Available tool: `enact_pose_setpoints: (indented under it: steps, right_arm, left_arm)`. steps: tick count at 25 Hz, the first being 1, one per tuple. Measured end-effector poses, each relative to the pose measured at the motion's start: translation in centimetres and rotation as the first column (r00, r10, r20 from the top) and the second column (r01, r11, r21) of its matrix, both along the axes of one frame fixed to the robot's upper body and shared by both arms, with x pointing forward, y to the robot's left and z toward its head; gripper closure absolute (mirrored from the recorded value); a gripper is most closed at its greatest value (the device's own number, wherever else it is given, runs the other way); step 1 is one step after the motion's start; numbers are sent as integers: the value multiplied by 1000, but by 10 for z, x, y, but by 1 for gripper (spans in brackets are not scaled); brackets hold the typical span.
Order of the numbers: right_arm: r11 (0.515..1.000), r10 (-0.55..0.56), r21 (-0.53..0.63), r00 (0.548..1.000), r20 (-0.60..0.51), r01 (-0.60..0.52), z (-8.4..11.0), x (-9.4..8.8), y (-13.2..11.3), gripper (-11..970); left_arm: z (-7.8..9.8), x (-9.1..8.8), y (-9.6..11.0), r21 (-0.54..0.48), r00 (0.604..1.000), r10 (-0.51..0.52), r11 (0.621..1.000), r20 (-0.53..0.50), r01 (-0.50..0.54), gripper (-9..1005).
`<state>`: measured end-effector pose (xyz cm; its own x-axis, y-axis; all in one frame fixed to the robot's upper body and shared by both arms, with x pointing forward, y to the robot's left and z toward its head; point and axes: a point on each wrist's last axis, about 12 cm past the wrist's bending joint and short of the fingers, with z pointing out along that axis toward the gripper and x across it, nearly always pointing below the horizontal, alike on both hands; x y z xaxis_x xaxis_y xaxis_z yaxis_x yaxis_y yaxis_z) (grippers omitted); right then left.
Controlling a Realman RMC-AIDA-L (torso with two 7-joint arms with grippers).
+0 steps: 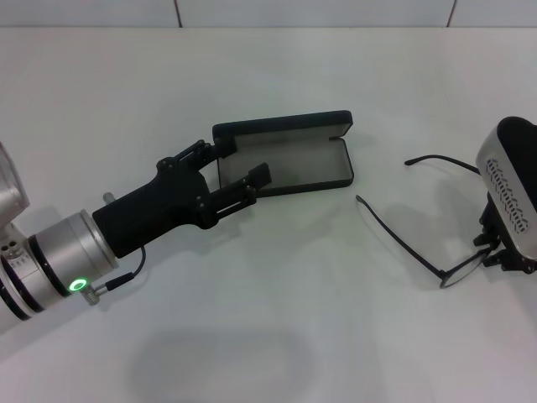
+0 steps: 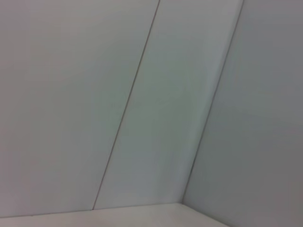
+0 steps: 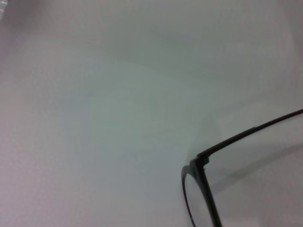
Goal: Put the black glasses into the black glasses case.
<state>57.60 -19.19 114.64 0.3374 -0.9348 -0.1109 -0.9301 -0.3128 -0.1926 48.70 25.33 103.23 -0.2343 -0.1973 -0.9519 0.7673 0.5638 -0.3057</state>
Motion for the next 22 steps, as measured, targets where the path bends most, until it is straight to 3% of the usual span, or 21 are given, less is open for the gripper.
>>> enact_pose_setpoints:
  steps: [3, 8, 11, 13, 15, 17, 22]
  right_arm:
    - [1000, -5, 7, 1000, -8, 5, 2, -1, -1, 655]
    - [997, -42, 64, 999, -27, 44, 13, -3, -10, 786]
    - [980, -64, 188, 998, -26, 68, 30, -12, -25, 814]
    - [958, -68, 278, 998, -8, 67, 38, -19, -37, 833]
    - [920, -62, 388, 998, 13, 52, 41, -26, -46, 842]
    - [841, -55, 540, 997, 46, 21, 37, -32, -55, 842]
    - [592, -52, 803, 991, 122, -68, 1, -46, -63, 841]
  left_arm:
    - [0, -1, 0, -6, 1000, -1, 1000, -4, 1, 199]
    - [4, -2, -1, -28, 1000, -30, 999, 7, 30, 199]
    - [7, -5, -2, -53, 998, -51, 997, 27, 52, 199]
    - [17, -10, -2, -99, 991, -115, 988, 75, 122, 199]
    - [21, -11, -2, -116, 985, -149, 980, 90, 159, 199]
    - [27, -10, -3, -139, 978, -186, 970, 99, 199, 199]
    - [46, 11, -8, -189, 957, -286, 938, 54, 291, 200]
